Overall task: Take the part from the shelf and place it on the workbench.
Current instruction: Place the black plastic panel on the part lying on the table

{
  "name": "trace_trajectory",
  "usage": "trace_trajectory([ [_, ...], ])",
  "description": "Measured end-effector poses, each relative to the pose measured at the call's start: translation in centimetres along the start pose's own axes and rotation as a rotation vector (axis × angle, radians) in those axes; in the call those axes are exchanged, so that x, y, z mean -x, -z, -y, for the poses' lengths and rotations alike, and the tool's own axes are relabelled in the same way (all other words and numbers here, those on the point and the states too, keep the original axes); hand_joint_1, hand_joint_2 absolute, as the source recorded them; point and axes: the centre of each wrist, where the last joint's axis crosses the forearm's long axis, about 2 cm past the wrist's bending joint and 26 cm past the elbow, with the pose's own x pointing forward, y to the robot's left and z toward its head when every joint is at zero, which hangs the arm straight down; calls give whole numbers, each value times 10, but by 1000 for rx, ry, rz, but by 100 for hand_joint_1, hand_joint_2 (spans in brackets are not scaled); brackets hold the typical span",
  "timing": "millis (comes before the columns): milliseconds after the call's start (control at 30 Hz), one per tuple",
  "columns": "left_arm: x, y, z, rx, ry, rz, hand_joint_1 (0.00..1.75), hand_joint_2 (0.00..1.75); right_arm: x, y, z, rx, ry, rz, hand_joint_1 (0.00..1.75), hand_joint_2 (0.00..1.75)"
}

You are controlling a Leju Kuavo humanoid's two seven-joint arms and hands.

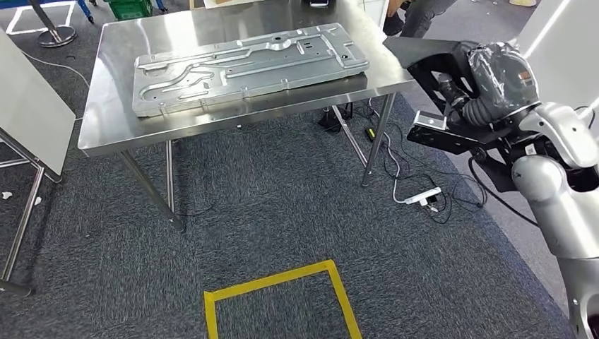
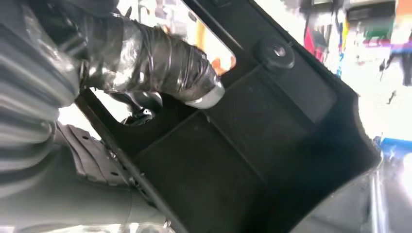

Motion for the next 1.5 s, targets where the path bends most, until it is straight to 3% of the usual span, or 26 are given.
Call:
trace_trajectory([
  [233, 0, 0, -2, -9, -1, -3, 0, 175, -10, 18, -1, -10, -13, 22, 175, 175],
  [1100, 6, 1, -6, -17, -19, -28, 0, 175, -26, 43, -21, -100, -19, 38, 175, 175],
  [1500, 9, 1, -5, -21, -37, -31, 0, 175, -35, 58, -9, -97, -52, 45, 175, 175],
])
